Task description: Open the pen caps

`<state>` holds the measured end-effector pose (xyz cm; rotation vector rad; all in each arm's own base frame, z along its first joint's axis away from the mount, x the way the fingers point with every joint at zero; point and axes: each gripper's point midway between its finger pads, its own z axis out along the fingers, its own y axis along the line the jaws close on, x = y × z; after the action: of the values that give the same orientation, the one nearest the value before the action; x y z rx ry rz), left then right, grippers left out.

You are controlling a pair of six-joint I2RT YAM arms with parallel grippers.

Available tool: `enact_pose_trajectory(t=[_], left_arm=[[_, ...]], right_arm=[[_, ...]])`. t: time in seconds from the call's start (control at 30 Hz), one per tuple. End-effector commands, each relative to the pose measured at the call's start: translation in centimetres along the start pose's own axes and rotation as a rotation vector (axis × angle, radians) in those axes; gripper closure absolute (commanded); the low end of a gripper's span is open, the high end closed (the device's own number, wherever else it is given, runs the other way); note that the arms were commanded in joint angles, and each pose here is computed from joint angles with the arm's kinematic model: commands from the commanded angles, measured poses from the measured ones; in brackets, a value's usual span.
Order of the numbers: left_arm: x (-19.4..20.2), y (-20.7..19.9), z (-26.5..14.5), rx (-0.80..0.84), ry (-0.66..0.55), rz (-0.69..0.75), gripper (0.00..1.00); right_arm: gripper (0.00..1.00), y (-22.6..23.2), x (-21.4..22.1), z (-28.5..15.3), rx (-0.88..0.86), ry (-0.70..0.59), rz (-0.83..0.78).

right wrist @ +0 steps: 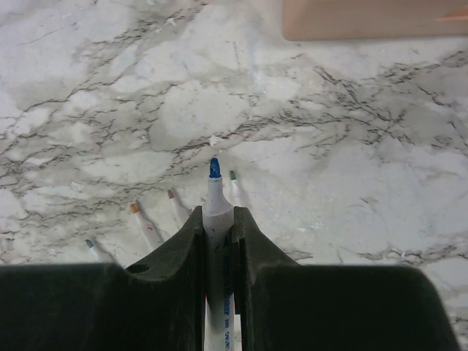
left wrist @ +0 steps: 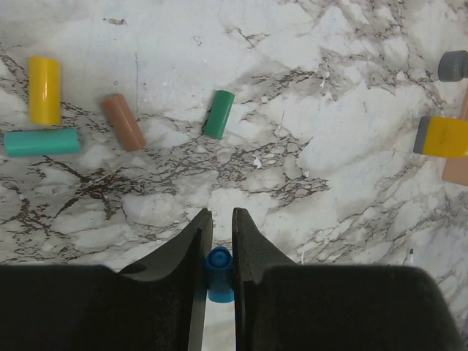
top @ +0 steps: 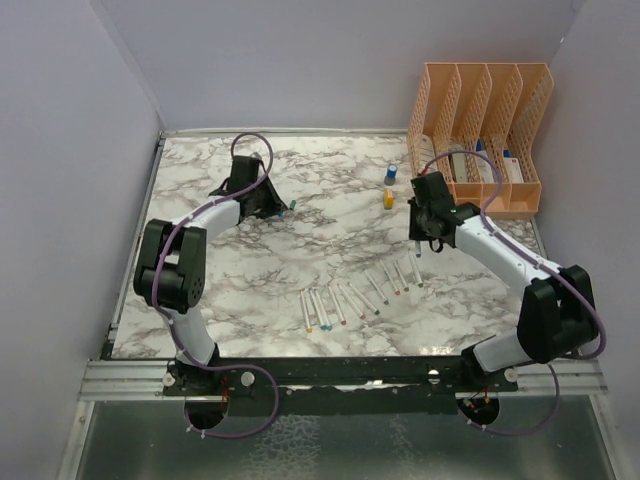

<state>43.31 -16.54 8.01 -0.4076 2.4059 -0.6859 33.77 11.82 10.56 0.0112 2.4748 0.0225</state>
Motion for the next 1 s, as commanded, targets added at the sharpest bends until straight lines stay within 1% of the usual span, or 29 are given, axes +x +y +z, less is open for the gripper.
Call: enact_pose_trajectory(t=[0.0,0.17,0.27,0.4,0.6,0.67,0.97], left_arm=[[0.4,1.9,0.8,-0.078,0.012,0.051,1.00],[1.3,3.6,1.8,-0.137,0.039,0.070,1.00],[1.6,4.1,2.3,-0.155,0.052,0.075,1.00],[1.8,4.4,2.7,-0.162,0.069,0.076,0.89],[1.7,4.0,2.6,-0.154,0.069,0.070,0.66],[1.6,3.7,2.4,-0.145,0.067,0.067,0.63],[-1.0,0.0,-0.9,-0.057,-0.006,0.063,0.59]], right_arm=[[0.99,-2.7,-0.3,-0.7,0.046,-0.027,0.049],[0.99,-5.5,1.1,0.1,0.068,0.013,0.125],[0.99,-6.0,2.2,0.8,0.071,0.050,0.138],[0.99,-6.4,3.4,1.8,0.080,0.085,0.149],[0.99,-6.8,4.6,3.0,0.081,0.126,0.134],[0.99,-6.8,4.8,3.3,0.080,0.138,0.116],[0.99,-7.3,4.7,4.1,0.106,0.147,0.080]])
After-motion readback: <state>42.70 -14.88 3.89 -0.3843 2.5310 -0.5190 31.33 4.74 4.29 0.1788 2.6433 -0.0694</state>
